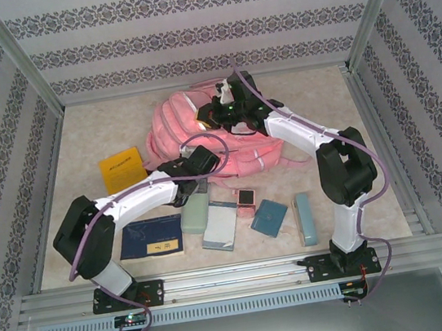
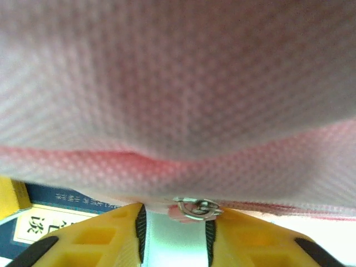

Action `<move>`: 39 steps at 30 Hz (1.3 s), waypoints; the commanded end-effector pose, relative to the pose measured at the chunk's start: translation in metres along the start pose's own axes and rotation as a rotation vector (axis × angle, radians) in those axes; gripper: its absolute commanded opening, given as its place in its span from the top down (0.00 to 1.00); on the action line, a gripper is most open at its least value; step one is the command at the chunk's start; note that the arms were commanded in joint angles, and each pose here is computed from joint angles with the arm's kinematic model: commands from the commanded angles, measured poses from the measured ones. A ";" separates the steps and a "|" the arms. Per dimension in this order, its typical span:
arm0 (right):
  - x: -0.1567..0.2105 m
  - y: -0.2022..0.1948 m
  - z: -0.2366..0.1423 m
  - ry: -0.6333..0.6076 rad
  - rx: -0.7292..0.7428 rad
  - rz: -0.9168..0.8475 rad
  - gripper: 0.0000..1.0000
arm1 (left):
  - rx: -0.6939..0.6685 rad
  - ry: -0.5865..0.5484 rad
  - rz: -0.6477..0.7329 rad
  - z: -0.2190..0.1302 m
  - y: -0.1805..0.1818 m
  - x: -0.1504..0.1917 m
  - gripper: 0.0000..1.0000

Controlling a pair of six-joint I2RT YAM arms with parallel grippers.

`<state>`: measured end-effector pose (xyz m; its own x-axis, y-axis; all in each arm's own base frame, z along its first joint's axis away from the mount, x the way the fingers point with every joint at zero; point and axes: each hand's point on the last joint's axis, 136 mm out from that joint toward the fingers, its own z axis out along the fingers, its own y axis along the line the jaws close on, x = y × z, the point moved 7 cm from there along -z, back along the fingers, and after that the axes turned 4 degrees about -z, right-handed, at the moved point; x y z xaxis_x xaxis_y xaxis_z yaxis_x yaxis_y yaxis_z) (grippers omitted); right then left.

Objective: Pack the student bag

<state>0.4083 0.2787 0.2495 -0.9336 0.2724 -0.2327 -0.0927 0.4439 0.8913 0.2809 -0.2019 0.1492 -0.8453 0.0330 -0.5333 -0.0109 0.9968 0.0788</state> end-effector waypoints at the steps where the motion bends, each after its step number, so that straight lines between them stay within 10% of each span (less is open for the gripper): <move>1: -0.003 0.047 -0.023 -0.026 -0.160 -0.082 1.00 | -0.039 -0.035 -0.023 0.000 -0.002 -0.007 0.74; 20: 0.007 0.023 -0.030 0.034 -0.104 -0.209 1.00 | 0.016 -0.057 -0.059 -0.016 0.023 -0.009 0.97; 39: 0.025 0.019 -0.029 0.137 0.054 -0.452 1.00 | 0.263 0.007 -0.196 -0.016 0.053 -0.012 1.00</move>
<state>0.3797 0.2637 0.2440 -0.8937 -0.0238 -0.4480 -0.3826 0.5617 0.7335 0.2809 -0.1432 0.1684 -0.8414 -0.1782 -0.5102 -0.1056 0.9801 -0.1682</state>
